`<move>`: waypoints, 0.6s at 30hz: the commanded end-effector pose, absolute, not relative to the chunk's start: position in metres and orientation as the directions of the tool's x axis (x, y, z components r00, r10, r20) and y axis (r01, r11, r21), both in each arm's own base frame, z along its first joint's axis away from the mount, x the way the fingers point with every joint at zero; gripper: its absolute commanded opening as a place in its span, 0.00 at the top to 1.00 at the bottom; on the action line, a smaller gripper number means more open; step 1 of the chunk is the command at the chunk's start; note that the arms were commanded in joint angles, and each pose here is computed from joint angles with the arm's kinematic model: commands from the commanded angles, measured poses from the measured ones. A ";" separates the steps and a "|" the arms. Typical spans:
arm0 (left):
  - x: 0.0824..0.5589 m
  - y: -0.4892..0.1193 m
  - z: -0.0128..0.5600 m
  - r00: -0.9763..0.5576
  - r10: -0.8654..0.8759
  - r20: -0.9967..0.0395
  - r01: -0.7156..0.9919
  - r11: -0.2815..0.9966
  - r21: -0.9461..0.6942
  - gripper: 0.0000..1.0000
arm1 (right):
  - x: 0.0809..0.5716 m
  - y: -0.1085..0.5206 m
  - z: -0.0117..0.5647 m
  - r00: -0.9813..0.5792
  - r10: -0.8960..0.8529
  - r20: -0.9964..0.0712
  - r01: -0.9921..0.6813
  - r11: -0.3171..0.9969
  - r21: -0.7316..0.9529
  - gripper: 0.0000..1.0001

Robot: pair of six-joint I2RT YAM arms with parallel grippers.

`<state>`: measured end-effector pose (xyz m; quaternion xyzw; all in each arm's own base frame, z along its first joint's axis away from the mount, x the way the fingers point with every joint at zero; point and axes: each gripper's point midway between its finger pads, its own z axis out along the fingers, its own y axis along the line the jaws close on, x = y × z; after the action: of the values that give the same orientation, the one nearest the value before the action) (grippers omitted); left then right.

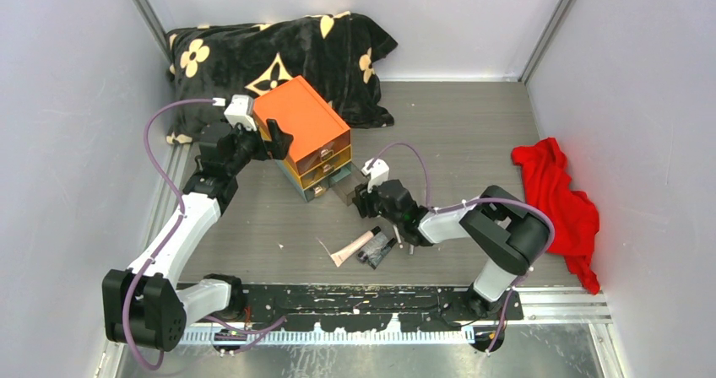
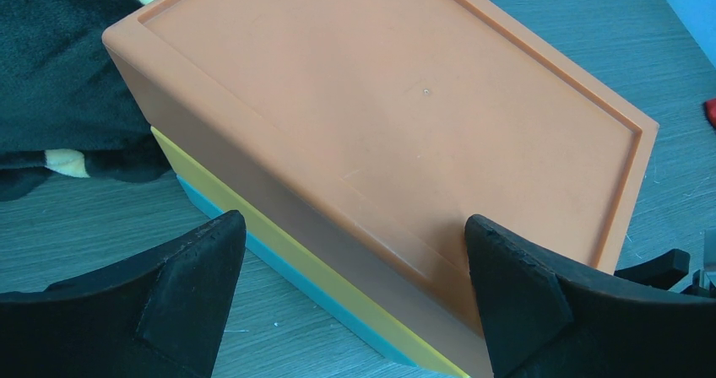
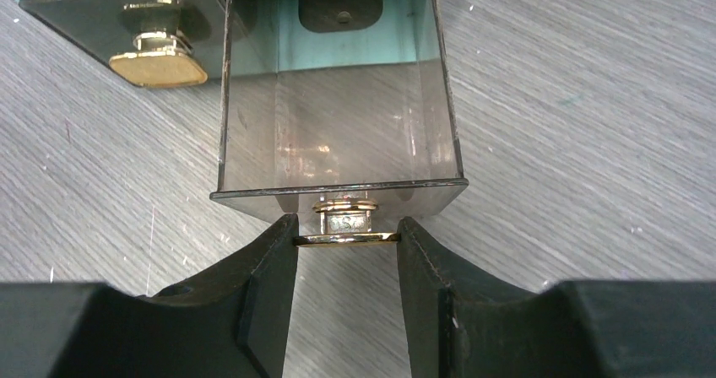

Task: Organize the makeup
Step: Open the drawer in the storage box.

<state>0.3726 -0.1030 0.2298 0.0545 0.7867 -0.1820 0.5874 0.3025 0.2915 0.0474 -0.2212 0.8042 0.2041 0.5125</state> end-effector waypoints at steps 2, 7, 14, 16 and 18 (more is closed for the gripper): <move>0.361 -0.091 0.195 -0.410 -0.056 -0.910 0.260 0.950 -0.176 0.00 | 0.294 0.272 0.044 -0.408 -0.136 -0.903 -0.517 0.849 0.106 0.81; 0.362 -0.091 0.195 -0.408 -0.057 -0.911 0.260 0.950 -0.176 0.00 | 0.288 0.263 0.039 -0.424 -0.138 -0.895 -0.503 0.858 0.106 0.80; 0.362 -0.091 0.194 -0.411 -0.057 -0.910 0.261 0.949 -0.177 0.00 | 0.283 0.259 0.034 -0.445 -0.148 -0.883 -0.497 0.861 0.106 0.79; 0.362 -0.091 0.193 -0.412 -0.057 -0.909 0.260 0.949 -0.177 0.00 | 0.283 0.259 0.032 -0.451 -0.153 -0.880 -0.496 0.862 0.104 0.78; 0.362 -0.091 0.193 -0.411 -0.057 -0.910 0.259 0.950 -0.176 0.00 | 0.282 0.258 0.030 -0.454 -0.157 -0.877 -0.496 0.862 0.102 0.78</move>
<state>0.3724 -0.1033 0.2299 0.0551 0.7866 -0.1824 0.5873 0.2872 0.2786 0.0470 -0.2126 0.8097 0.2083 0.5058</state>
